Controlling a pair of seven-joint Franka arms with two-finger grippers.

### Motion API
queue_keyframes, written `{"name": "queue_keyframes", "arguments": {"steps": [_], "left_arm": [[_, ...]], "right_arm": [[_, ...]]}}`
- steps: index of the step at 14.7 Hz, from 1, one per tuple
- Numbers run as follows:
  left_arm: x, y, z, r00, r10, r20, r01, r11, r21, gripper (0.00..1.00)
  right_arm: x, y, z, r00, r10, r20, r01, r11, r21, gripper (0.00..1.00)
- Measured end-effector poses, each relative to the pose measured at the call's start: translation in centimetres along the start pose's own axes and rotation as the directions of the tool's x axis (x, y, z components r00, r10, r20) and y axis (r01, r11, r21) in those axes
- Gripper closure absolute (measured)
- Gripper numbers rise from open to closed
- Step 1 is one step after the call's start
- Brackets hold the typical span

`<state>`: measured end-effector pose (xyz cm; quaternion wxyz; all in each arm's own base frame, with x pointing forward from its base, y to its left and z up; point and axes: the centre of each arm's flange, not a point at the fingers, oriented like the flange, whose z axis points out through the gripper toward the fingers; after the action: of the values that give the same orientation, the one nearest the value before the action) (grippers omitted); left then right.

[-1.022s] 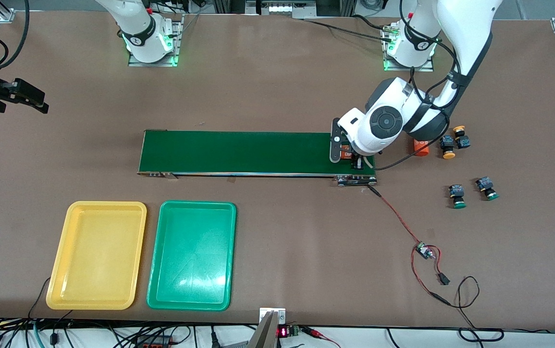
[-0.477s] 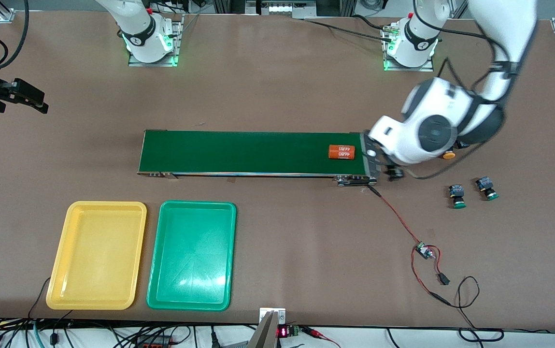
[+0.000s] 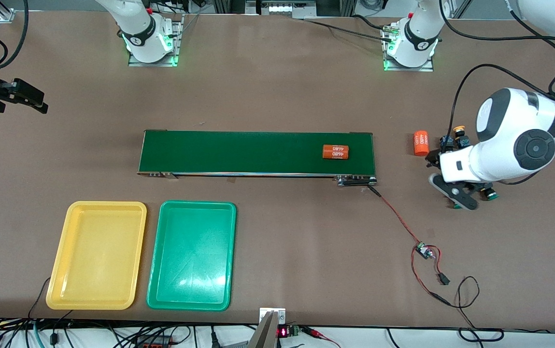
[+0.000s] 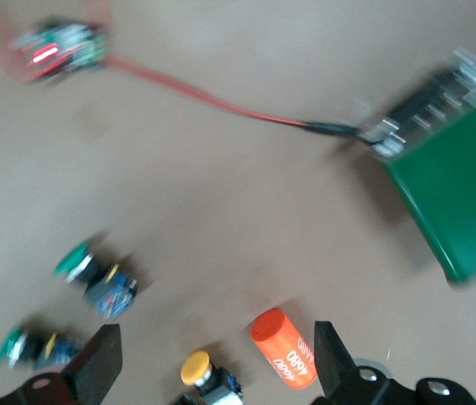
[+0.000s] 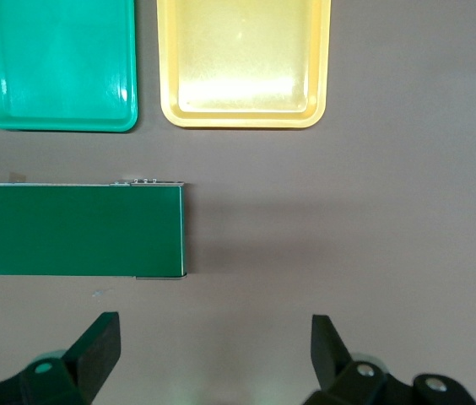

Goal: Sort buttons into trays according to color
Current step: 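Move the left gripper back and grasp a green-capped button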

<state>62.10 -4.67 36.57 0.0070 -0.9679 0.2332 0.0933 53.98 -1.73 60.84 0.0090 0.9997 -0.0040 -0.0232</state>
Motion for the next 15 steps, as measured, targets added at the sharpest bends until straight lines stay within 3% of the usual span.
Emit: {"name": "queue_keyframes", "arguments": {"steps": [2, 4, 10, 15], "left_arm": [[0.4, -0.9, -0.9, 0.981, -0.195, -0.016, 0.195, 0.981, 0.022, 0.0], [0.7, -3.9, -0.6, 0.957, -0.289, -0.022, 0.289, 0.957, 0.01, 0.0], [-1.0, -11.8, 7.7, 0.902, -0.422, 0.088, 0.428, 0.902, -0.064, 0.0], [-1.6, -13.9, 13.8, 0.884, -0.451, 0.125, 0.464, 0.879, -0.111, 0.04]], "right_arm": [[0.0, 0.0, 0.0, 1.0, 0.0, 0.0, 0.0, 1.0, 0.0, 0.0], [0.0, 0.0, 0.0, 1.0, 0.001, 0.0, -0.001, 1.0, 0.0, 0.0], [0.0, 0.1, 0.0, 1.0, 0.001, 0.0, -0.001, 1.0, 0.0, 0.0], [0.0, 0.1, 0.0, 1.0, 0.001, 0.0, -0.001, 1.0, 0.0, 0.0]]}}
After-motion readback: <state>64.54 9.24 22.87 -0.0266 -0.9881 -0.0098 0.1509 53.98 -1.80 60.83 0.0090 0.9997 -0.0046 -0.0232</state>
